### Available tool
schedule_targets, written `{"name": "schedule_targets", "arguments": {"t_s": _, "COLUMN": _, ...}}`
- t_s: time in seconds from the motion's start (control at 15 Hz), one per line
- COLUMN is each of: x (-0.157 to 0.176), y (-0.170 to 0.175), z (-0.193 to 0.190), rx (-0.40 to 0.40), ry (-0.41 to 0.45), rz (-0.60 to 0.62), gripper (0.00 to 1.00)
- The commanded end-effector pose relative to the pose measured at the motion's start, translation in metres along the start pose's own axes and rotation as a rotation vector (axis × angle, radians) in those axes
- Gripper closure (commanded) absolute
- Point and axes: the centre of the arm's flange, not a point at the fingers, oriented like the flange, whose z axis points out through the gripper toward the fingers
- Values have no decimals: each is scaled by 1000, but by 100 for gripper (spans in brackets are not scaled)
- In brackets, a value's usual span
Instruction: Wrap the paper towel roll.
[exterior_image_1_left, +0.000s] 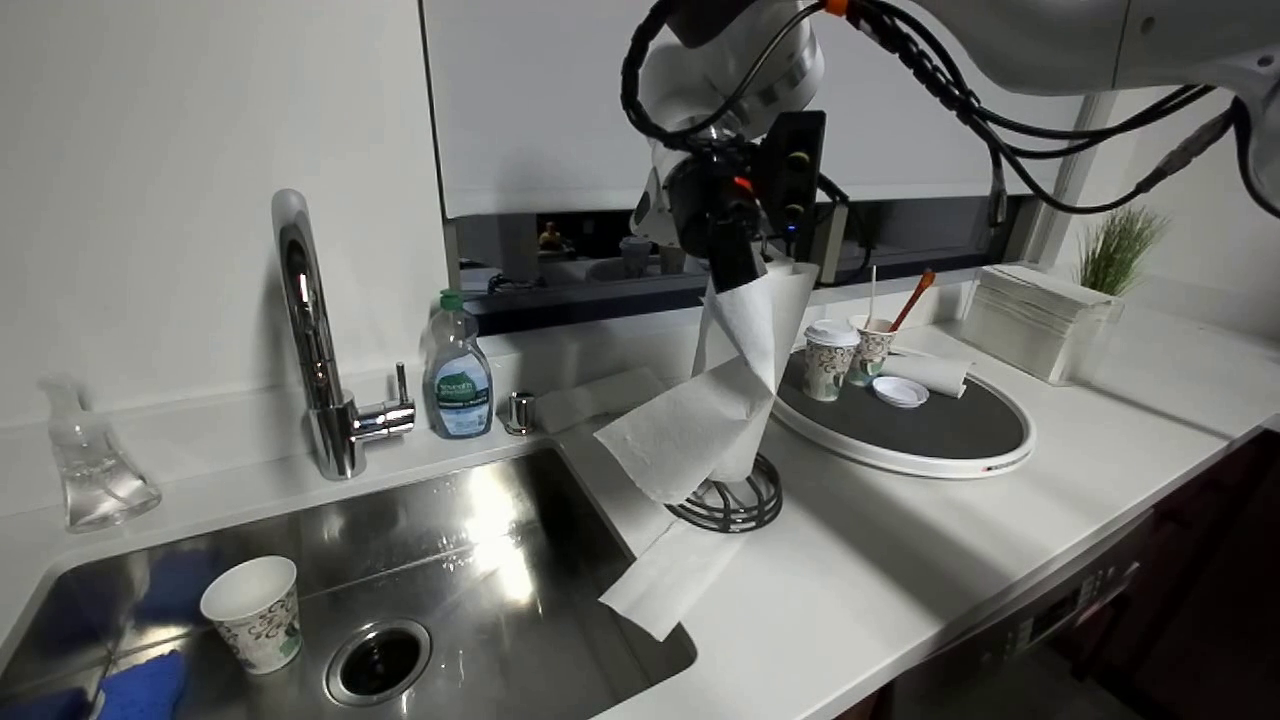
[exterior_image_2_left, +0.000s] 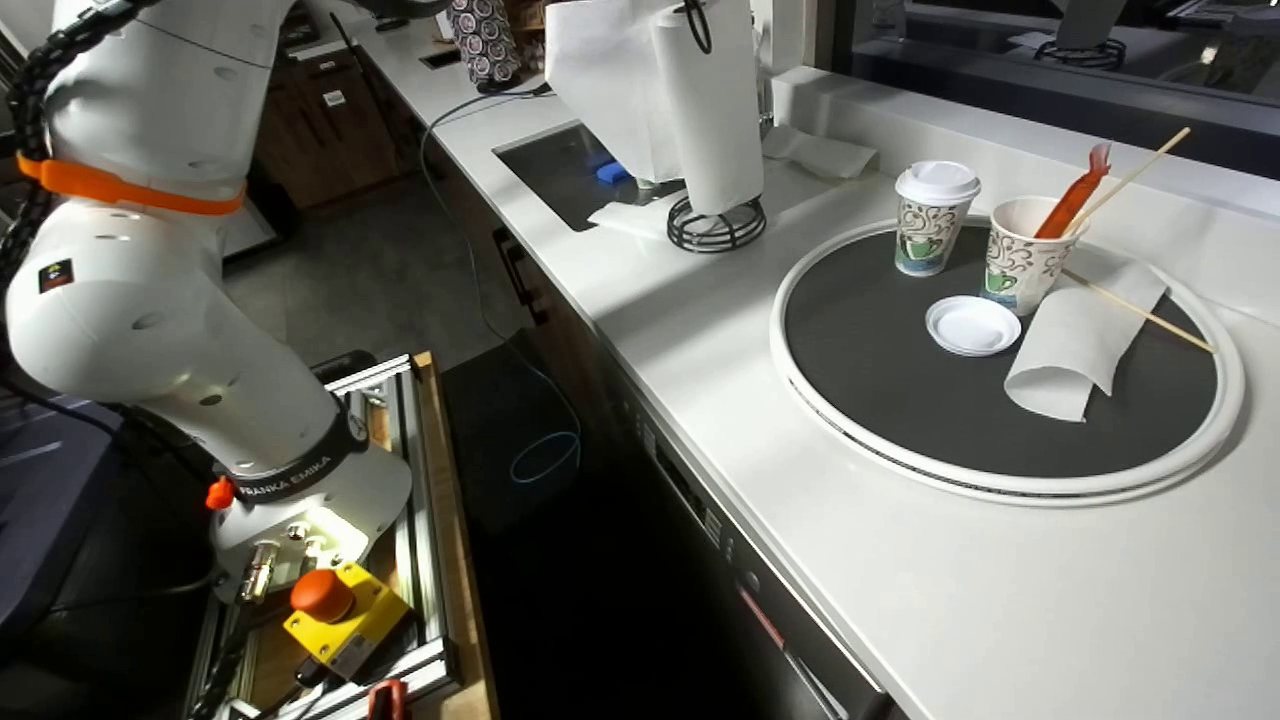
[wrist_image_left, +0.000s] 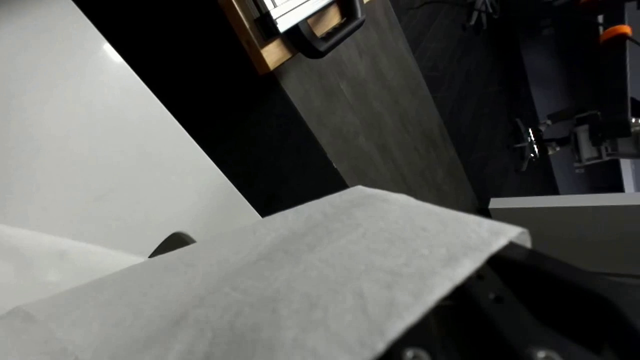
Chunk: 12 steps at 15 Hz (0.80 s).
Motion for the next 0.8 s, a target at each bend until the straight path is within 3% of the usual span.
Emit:
{"name": "schedule_targets", "arguments": {"t_s": 0.0, "x": -30, "y": -11, "z": 19, "rx": 46, "ry": 61, "rz": 58, "gripper": 100}}
{"name": "schedule_targets", "arguments": {"t_s": 0.27, "x": -50, "y": -20, "z": 20, "rx": 67, "ry": 179, "rz": 126, "gripper": 100}}
{"name": "schedule_targets", "arguments": {"t_s": 0.67, "x": -58, "y": -24, "z": 40, "rx": 171, "ry": 122, "rz": 208, "gripper": 100}}
{"name": "schedule_targets", "arguments": {"t_s": 0.73, "x": -58, "y": -24, "z": 44, "rx": 183, "ry": 123, "rz": 218, "gripper": 74}}
